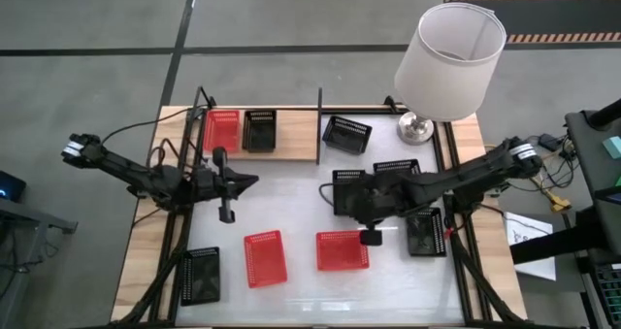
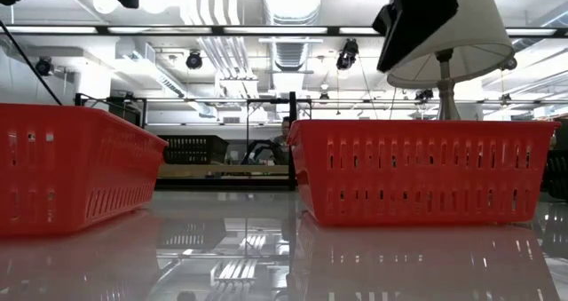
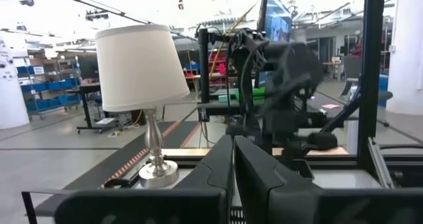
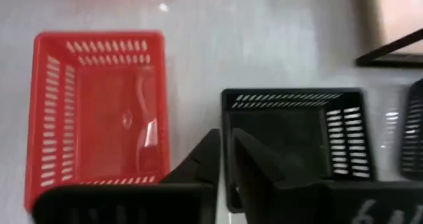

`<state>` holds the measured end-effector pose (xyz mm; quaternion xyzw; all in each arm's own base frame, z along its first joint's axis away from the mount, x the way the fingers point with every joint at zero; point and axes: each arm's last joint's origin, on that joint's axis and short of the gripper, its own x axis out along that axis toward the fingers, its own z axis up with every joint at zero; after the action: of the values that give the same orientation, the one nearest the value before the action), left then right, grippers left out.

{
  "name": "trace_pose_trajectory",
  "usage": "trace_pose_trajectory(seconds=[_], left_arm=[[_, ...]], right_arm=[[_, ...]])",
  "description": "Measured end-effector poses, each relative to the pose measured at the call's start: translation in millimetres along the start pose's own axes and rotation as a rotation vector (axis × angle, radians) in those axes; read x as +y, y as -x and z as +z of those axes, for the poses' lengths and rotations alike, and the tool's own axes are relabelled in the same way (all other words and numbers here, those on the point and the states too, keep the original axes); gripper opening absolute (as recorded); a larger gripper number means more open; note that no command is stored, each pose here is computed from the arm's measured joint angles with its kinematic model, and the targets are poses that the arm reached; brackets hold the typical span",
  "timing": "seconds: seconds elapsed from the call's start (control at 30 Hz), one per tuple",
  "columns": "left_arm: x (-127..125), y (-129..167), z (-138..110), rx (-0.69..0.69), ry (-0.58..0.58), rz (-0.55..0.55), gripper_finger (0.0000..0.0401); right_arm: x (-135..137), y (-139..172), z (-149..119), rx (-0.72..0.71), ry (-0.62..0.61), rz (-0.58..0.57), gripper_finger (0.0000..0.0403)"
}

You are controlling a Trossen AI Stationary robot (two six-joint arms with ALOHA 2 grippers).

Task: Stack baskets on shelf by color
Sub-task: Put the black basket on the shelf

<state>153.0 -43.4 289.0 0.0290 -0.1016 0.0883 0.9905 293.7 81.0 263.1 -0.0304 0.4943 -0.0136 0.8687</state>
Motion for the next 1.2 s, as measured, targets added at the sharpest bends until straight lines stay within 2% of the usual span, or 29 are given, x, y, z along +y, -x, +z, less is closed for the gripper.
trace_pose_trajectory(seconds=[0.33,0.47,0.57,0.83,0.97,1.13,1.2], left_arm=[[-0.5,-0.1,-2.3,0.006,-0.004,-0.002,0.0001],[-0.5,0.0,-2.4,0.006,-0.004,-0.003,0.0001],[-0.6,0.2,-3.2,0.008,-0.005,-0.003,0.0001],[-0.7,0.4,-4.4,0.012,-0.007,-0.004,0.0001],[-0.8,0.1,-4.9,0.014,-0.009,-0.003,0.0001],[-0.8,0.1,-5.0,0.015,-0.009,-0.004,0.0001],[-0.8,0.1,-5.0,0.015,-0.009,-0.004,0.0001]], right_arm=[[8.0,-53.2,-0.9,0.157,0.034,-0.031,0.0173],[5.4,-70.8,-3.9,0.206,0.038,-0.064,0.0198],[1.6,-80.6,-5.4,0.235,0.04,-0.075,0.02],[-13.0,-102.4,-8.9,0.298,0.019,-0.102,0.0168],[-15.7,-103.3,-8.4,0.297,0.014,-0.104,0.0117],[-15.8,-100.8,-7.8,0.294,0.019,-0.098,0.0025],[-14.5,-99.0,-7.1,0.298,0.029,-0.093,0.0016]])
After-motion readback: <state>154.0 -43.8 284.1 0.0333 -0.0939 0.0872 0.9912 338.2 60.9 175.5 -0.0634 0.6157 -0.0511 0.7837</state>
